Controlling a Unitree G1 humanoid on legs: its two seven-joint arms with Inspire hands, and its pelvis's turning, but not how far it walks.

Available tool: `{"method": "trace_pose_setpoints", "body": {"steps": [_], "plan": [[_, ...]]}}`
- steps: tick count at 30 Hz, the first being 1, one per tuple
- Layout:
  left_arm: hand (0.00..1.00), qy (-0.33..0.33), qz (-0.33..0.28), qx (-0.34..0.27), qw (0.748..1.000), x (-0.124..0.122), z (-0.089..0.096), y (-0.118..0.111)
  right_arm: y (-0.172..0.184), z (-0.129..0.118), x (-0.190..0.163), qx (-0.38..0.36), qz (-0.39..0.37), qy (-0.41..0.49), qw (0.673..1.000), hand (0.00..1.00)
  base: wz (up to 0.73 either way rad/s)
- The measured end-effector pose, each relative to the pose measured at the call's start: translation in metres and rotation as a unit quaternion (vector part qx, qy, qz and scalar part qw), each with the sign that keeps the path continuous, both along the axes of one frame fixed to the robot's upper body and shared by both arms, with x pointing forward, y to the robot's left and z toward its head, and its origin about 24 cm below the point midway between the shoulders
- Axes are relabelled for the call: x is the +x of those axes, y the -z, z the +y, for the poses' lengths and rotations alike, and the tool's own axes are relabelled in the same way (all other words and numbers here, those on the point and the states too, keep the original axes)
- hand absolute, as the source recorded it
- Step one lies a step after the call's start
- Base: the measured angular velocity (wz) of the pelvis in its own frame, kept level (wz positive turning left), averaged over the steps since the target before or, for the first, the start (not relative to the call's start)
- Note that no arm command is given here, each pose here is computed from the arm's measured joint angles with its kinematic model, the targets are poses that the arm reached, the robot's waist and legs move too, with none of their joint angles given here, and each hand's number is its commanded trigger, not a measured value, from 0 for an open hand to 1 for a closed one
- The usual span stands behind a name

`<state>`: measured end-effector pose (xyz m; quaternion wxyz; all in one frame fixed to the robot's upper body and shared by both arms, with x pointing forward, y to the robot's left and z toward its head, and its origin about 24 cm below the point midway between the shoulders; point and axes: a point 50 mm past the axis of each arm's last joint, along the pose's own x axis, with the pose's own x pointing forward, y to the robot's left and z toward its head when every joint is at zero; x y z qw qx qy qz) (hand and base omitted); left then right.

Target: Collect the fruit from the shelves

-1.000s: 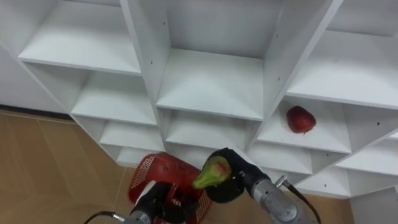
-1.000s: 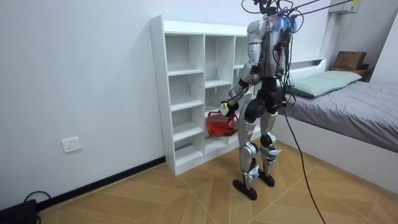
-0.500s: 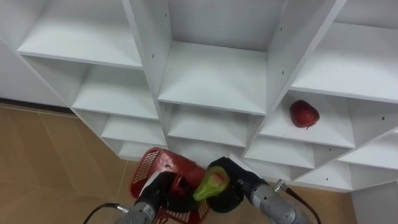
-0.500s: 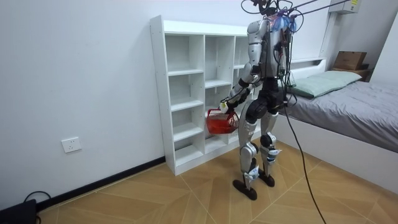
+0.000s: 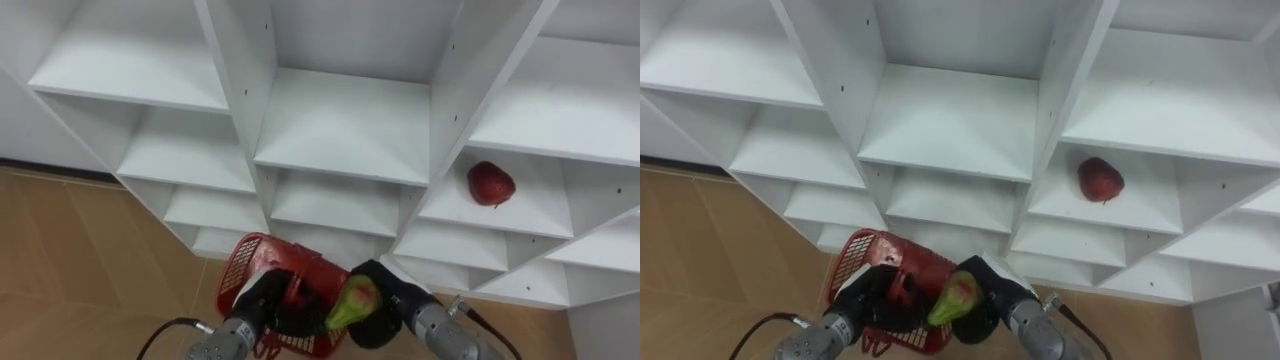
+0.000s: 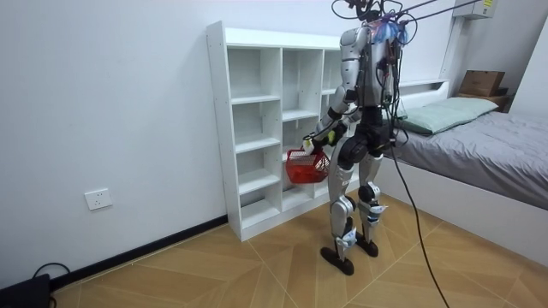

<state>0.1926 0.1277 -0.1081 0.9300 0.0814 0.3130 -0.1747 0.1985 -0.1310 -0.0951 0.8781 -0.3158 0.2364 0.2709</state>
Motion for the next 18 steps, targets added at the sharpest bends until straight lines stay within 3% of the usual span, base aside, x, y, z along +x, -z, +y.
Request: {"method": "trace_pose_setpoints", "body": {"steps": [18], "plan": [[1.0,0.017,-0.012,-0.008,1.0,0.0021,-0.0074,-0.0043,0.0038,-0.0095,-0.001,-0.019,-0.007,0.028,0.999,1.0,0.0]]}}
